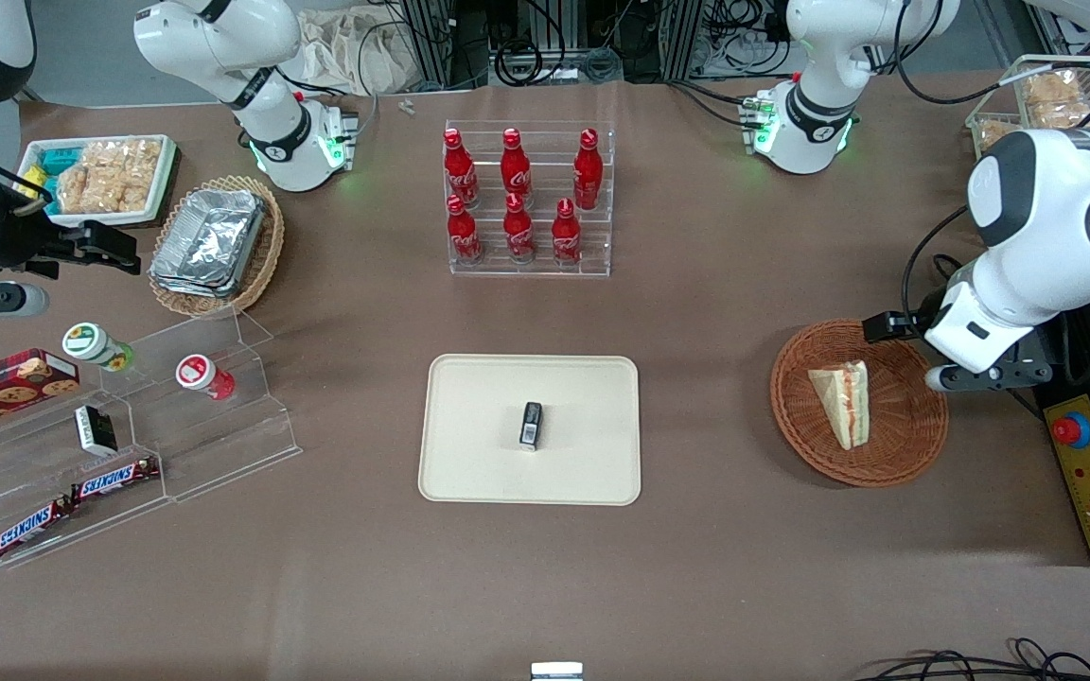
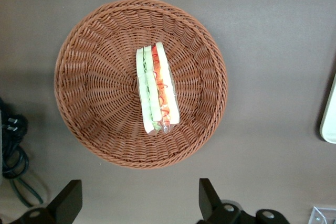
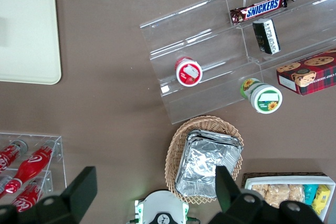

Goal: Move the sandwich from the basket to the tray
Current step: 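Lower the left gripper over the wrapped sandwich in the wicker basket, then close the left gripper on the sandwich's wrapped edge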

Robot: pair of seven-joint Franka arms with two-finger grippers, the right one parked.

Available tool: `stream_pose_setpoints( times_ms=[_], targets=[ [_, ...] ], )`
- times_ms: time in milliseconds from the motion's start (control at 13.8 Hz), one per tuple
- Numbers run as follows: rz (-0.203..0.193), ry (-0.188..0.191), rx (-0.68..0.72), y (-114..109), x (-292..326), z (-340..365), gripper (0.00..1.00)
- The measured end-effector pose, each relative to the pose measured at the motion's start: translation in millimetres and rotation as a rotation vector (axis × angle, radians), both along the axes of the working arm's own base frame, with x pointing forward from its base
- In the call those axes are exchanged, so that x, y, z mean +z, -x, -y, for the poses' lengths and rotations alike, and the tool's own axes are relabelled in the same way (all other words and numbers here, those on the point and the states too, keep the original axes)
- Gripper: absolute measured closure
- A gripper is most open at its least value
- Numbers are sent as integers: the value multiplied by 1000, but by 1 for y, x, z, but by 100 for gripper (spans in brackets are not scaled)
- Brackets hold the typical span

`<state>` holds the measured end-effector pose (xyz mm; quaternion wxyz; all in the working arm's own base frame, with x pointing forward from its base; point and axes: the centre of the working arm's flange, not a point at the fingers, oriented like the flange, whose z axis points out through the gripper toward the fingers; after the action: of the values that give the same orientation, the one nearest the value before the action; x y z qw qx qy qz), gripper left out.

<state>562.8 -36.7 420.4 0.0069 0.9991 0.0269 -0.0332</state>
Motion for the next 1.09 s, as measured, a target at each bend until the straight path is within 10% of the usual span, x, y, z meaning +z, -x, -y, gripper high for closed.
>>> stream_pose_setpoints(
  times_ms=[1089],
  targets=[
    [140,11,16,12,-126,-2,0]
  ],
)
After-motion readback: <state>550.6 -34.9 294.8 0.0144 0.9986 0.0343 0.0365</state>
